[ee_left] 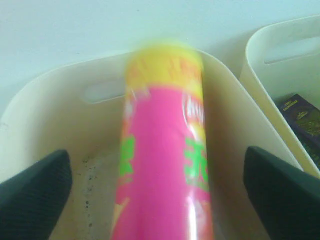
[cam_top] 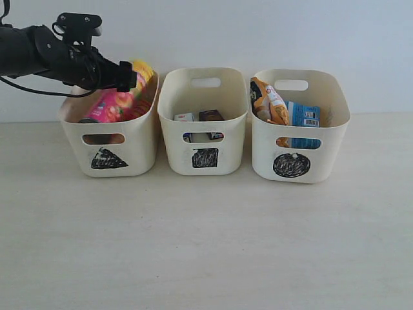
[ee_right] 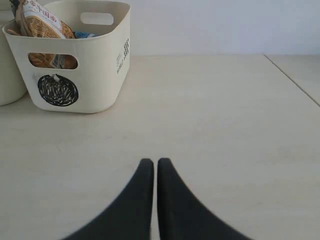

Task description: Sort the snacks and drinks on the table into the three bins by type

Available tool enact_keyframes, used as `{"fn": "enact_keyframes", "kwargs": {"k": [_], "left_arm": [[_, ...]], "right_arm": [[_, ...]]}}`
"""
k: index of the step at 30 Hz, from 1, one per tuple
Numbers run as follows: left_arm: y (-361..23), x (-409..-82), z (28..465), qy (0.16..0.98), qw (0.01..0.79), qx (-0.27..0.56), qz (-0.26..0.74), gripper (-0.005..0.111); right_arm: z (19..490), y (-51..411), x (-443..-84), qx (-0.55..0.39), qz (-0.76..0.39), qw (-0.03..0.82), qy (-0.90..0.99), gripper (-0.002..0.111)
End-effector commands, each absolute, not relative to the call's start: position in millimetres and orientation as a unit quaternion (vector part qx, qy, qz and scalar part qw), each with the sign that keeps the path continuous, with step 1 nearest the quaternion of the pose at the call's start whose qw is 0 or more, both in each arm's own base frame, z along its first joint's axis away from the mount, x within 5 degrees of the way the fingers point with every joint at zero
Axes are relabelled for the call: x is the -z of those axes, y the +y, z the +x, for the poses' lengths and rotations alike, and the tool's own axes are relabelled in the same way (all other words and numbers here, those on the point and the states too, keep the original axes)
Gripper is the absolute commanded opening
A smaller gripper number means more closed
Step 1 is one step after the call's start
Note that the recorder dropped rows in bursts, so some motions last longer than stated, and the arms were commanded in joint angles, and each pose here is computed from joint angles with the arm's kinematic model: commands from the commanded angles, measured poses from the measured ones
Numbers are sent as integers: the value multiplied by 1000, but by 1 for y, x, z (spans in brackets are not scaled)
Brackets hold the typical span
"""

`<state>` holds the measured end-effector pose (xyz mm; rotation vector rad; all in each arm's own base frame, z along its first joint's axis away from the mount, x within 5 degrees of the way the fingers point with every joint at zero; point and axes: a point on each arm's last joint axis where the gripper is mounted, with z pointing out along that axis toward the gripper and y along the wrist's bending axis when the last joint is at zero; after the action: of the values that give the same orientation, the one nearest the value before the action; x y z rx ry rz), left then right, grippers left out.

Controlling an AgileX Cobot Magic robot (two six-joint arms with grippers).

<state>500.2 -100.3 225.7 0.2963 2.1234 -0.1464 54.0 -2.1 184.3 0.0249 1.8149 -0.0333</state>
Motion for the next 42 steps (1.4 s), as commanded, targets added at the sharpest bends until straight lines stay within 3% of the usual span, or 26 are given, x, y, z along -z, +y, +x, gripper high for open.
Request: {"fn": "enact_keyframes", "kwargs": {"k": [1,10,13,19,32,42], "left_arm": [[-100,-231,501,866,482,63,114,89],[-98,-265,487,865,481,62,132,82],[-97,-279,478,868,470,56,146,65],[-96,-296,460,886,429,56,168,4],[-80,-310,418,912,359,-1,198,4],[-64,-336,351,909,375,-13,184,4]], "right_arm": [[54,-2,-184,16,12,619,785,0],[54,-2,-184,16,12,618,786,0],[54,-2,-184,16,12,618,786,0],[54,-2,-184,16,12,618,786,0],[54,-2,-184,16,12,618,786,0],[54,-2,-184,16,12,618,786,0]]}}
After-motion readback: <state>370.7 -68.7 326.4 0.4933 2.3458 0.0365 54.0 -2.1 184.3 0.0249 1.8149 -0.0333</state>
